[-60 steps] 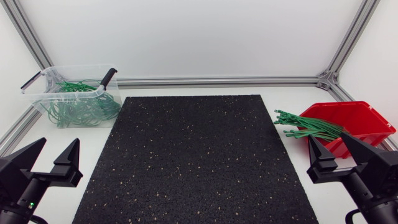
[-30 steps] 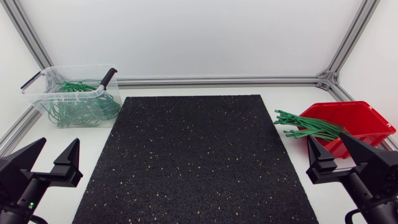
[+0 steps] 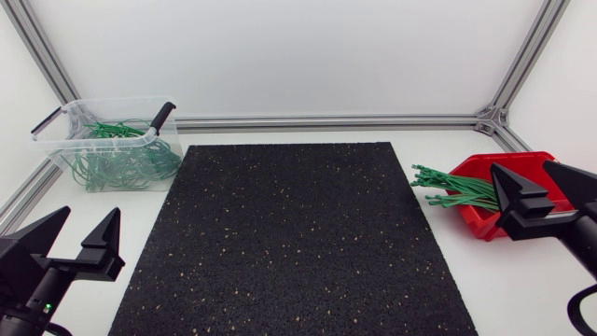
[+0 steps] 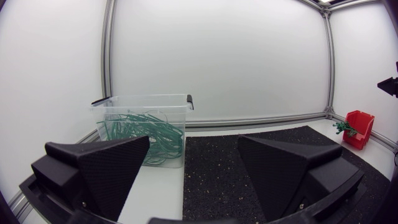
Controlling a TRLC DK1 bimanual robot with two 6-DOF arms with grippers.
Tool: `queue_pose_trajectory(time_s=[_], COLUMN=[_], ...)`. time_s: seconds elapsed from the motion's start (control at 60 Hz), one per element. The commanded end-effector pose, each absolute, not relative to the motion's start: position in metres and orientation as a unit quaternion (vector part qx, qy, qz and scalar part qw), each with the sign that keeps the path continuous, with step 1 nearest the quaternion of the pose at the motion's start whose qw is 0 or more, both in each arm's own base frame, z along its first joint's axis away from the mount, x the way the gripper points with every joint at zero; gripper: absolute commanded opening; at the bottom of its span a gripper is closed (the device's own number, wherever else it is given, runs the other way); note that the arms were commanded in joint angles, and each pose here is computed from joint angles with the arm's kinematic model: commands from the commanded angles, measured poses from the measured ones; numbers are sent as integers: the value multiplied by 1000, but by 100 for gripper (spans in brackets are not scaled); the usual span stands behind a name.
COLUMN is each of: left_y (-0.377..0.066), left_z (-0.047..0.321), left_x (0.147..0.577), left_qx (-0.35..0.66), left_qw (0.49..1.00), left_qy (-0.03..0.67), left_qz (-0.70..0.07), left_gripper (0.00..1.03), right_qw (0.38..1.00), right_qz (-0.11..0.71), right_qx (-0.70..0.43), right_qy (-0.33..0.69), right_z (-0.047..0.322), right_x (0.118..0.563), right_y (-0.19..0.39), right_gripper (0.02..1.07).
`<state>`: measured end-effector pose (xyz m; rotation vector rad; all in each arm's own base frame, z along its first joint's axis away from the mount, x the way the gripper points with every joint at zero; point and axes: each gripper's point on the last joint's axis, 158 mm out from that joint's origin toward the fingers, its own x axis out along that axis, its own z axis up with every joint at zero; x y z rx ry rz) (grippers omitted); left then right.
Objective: Take a green cable tie from the red box, thread the tail through the head to close it, then place it in the transparent bin on the left.
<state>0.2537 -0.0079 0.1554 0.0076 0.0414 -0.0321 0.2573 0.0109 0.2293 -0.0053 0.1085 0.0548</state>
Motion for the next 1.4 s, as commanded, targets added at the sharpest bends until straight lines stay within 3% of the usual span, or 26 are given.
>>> queue_pose_trajectory(time_s=[0.0, 0.267, 0.45, 0.633, 1.033, 1.383], left_y=[-11, -9, -9, -9, -10, -10], left_z=[133, 133, 133, 133, 132, 132], left_x=[254, 254, 254, 254, 254, 254], left_qx=[3, 3, 3, 3, 3, 3], left_qw=[999, 999, 999, 999, 999, 999], left_qy=[45, 45, 45, 45, 46, 46], left_qz=[-22, -20, -20, -20, -22, -22], left_gripper=[99, 99, 99, 99, 99, 99], right_qw=[996, 984, 968, 915, 835, 725], right_qz=[26, 66, 97, 175, 264, 356], right_qx=[8, 44, -15, -153, -194, -377], right_qy=[79, 161, 233, 330, 442, 453], right_z=[239, 253, 243, 213, 165, 94], right_x=[266, 298, 316, 326, 340, 330], right_y=[8, -2, -5, -8, -10, -35], right_gripper=[103, 103, 103, 103, 103, 102])
